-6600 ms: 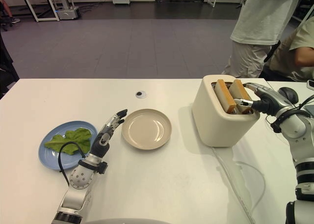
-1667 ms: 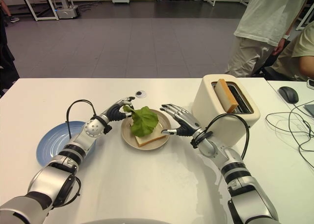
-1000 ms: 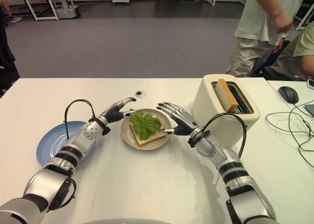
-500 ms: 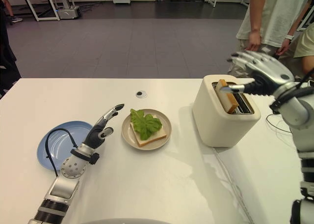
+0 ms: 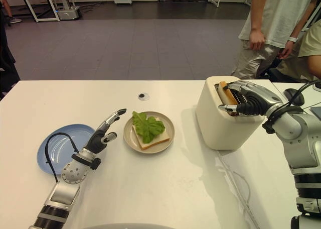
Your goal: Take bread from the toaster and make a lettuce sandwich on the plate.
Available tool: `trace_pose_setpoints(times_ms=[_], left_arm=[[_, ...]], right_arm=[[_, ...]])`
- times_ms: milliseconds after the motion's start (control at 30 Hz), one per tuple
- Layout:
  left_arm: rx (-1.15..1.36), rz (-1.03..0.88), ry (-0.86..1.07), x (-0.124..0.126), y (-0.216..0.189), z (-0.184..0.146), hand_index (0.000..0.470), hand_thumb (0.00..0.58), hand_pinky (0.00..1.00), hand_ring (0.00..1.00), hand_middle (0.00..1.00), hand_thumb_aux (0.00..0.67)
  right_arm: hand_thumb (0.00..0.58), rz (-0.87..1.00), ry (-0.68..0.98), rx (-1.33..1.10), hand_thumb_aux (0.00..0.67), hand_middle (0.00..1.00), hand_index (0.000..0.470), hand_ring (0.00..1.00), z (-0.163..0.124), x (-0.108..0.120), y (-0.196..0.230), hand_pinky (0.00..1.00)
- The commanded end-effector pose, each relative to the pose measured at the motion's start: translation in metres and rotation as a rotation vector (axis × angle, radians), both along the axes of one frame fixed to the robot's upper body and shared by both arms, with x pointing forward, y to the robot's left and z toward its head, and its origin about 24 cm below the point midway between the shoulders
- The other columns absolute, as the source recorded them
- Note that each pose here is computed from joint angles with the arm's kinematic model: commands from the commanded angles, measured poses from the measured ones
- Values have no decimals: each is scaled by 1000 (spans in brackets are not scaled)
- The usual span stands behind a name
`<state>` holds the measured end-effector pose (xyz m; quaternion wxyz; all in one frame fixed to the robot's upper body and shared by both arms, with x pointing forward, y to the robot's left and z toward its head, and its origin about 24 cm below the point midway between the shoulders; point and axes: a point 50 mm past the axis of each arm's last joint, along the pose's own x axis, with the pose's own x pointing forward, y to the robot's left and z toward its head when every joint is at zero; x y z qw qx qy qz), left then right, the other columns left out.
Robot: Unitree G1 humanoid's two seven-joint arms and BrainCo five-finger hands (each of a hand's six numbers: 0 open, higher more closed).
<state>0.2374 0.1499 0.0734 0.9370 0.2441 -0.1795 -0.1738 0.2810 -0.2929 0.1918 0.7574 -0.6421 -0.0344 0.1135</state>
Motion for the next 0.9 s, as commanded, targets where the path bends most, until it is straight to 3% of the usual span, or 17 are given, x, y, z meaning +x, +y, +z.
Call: trace_pose_setpoints(times_ms=[33,67,300,533,800,867,900], left_arm=[[27,9,10,-1,4,-3,0,0,0,0,0,0],[28,8,11,-1,4,-3,0,0,0,0,0,0],[32,8,20,-3,6,-6,0,0,0,0,0,0],[40,2,20,-4,6,-7,0,0,0,0,0,0],[47,4,24,-6,7,-8,0,0,0,0,0,0],[49,6,25,-6,8,-8,0,0,0,0,0,0],[50,7,26,-6,8,-9,0,0,0,0,0,0]], right_arm=[[156,-16,18,-2,97,0,68,0,-8,1,-1,0],[0,-23,-5,-7,0,0,0,0,-4,2,-2,0],[0,-61,-108,-29,0,0,0,0,17,1,-10,0],[0,-116,46,-129,0,0,0,0,-11,-3,-23,0],[0,-70,107,-112,0,0,0,0,-22,-3,-15,0],[251,-23,92,-88,166,0,116,0,-22,-1,-5,0],[452,-6,80,-76,355,0,249,0,-21,-1,-1,0]])
